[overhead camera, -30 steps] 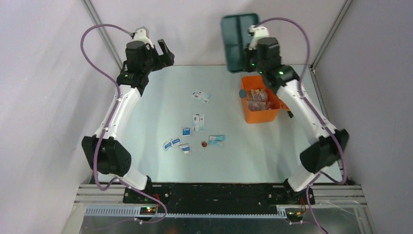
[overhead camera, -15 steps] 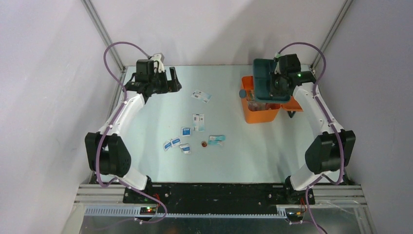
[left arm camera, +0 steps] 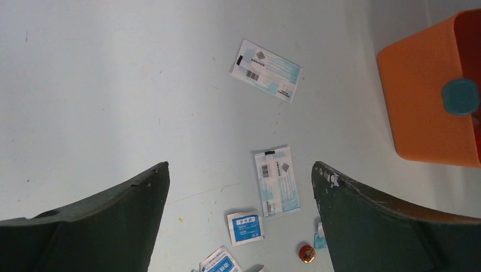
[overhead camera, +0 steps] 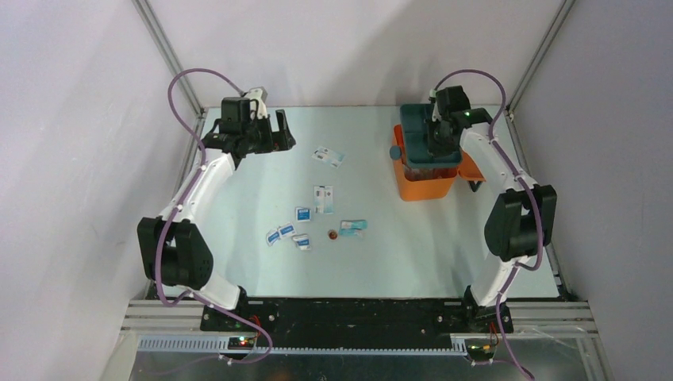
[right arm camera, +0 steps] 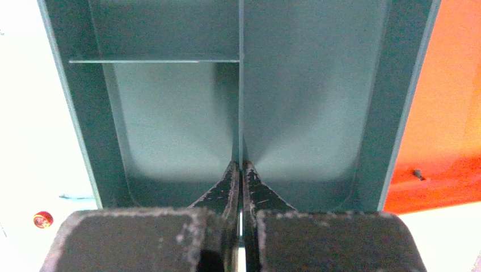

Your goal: Organize the medicine kit

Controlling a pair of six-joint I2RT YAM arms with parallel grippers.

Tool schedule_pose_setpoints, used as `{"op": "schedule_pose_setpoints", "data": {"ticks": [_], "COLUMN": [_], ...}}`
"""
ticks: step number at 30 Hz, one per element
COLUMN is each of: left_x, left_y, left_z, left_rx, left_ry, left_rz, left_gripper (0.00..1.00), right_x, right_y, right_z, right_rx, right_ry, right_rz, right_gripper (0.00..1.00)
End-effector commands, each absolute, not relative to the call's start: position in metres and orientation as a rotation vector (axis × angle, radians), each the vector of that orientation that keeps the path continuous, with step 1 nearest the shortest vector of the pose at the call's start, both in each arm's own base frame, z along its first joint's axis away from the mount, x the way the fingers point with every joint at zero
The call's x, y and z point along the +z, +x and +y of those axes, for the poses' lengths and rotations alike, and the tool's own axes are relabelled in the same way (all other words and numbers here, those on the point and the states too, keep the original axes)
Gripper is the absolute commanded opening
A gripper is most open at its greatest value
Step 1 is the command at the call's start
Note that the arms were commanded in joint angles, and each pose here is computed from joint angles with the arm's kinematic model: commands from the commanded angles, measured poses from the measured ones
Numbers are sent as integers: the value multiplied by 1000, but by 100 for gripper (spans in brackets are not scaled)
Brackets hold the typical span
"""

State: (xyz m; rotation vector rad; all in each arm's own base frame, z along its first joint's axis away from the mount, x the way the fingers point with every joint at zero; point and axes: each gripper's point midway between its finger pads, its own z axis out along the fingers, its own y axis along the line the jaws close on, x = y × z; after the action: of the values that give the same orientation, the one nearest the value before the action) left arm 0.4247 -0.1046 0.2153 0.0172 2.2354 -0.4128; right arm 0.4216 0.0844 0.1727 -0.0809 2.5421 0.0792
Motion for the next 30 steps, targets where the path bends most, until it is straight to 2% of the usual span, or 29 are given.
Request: {"op": "schedule_pose_setpoints", "data": {"ticks": [1, 30], "left_x": [239, 235], "left_y": [425, 427], "left_z": [-103, -102], "left_rx": [-403, -393], "left_ry": [52, 31], "left_rz": [2165, 2160], "left_gripper": [100, 100], "right_x": [193, 144], "right_y": [446, 408], "right_z": [88, 94], "right_rx": [64, 88], "right_ry": [-119, -168], "right_rz": [2453, 2639], "right_gripper": [0, 0]}}
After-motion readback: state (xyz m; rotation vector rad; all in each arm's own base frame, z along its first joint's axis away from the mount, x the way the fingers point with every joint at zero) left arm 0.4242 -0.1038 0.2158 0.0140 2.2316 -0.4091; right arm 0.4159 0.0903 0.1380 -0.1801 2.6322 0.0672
